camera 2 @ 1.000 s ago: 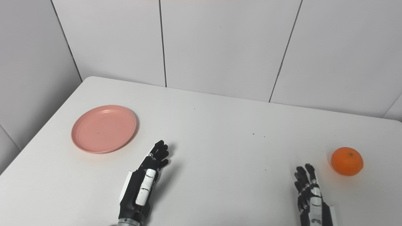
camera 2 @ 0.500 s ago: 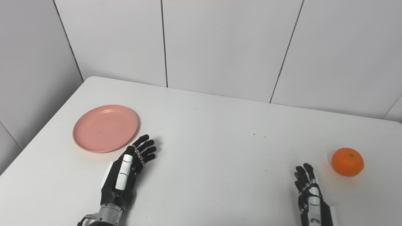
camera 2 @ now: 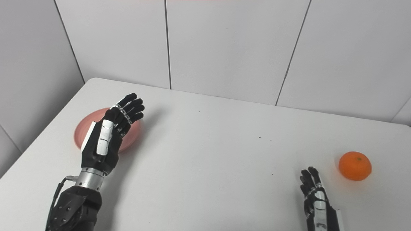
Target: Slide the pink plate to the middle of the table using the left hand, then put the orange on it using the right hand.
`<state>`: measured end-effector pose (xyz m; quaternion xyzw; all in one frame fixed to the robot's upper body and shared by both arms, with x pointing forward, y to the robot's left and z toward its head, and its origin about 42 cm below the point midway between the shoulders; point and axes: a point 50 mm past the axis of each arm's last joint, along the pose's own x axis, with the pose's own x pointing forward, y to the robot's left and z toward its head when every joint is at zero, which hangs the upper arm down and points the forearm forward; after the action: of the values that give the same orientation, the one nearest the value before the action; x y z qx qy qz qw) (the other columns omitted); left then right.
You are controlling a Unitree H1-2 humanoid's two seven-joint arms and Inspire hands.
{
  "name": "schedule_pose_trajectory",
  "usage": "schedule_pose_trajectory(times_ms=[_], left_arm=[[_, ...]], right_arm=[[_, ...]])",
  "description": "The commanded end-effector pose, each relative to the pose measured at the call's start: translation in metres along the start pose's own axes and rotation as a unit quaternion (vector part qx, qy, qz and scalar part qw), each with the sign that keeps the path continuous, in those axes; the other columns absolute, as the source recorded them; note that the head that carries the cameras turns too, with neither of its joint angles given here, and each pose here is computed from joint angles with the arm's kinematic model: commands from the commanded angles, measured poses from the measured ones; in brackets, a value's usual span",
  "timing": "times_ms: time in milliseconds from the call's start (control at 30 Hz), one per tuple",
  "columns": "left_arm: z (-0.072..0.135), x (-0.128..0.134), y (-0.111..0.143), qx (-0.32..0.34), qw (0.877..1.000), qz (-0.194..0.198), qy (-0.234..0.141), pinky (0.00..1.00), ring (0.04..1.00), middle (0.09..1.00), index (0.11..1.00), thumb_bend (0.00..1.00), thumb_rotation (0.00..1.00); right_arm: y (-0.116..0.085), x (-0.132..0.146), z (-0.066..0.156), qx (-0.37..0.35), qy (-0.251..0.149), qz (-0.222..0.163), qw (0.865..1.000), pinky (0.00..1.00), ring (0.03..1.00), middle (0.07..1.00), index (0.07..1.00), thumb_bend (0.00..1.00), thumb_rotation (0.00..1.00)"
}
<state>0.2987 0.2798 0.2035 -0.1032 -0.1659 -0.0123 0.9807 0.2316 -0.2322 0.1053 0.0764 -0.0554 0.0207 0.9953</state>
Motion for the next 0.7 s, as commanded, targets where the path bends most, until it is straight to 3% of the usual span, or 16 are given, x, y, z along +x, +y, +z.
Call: schedule_pose_trajectory(times_ms=[0, 233, 667], left_arm=[[0.024, 0.023, 0.008, -0.006, 0.999, -0.012, -0.043, 0.85, 0.858, 0.835, 0.793, 0.92, 0.84], [0.067, 0.047, 0.023, -0.021, 0.996, -0.002, -0.082, 0.84, 0.864, 0.832, 0.802, 0.89, 0.85], [0.090, 0.081, 0.087, 0.022, 0.995, 0.032, -0.097, 0.87, 0.889, 0.859, 0.790, 0.92, 0.81]], right_arm=[[0.010, -0.015, -0.035, 0.029, 0.056, -0.008, 0.998, 0.98, 0.943, 0.916, 0.919, 0.74, 0.95], [0.010, -0.015, -0.035, 0.027, 0.057, -0.007, 0.998, 0.98, 0.945, 0.917, 0.914, 0.75, 0.95], [0.010, -0.015, -0.035, 0.023, 0.060, -0.001, 0.998, 0.99, 0.953, 0.923, 0.922, 0.74, 0.97]])
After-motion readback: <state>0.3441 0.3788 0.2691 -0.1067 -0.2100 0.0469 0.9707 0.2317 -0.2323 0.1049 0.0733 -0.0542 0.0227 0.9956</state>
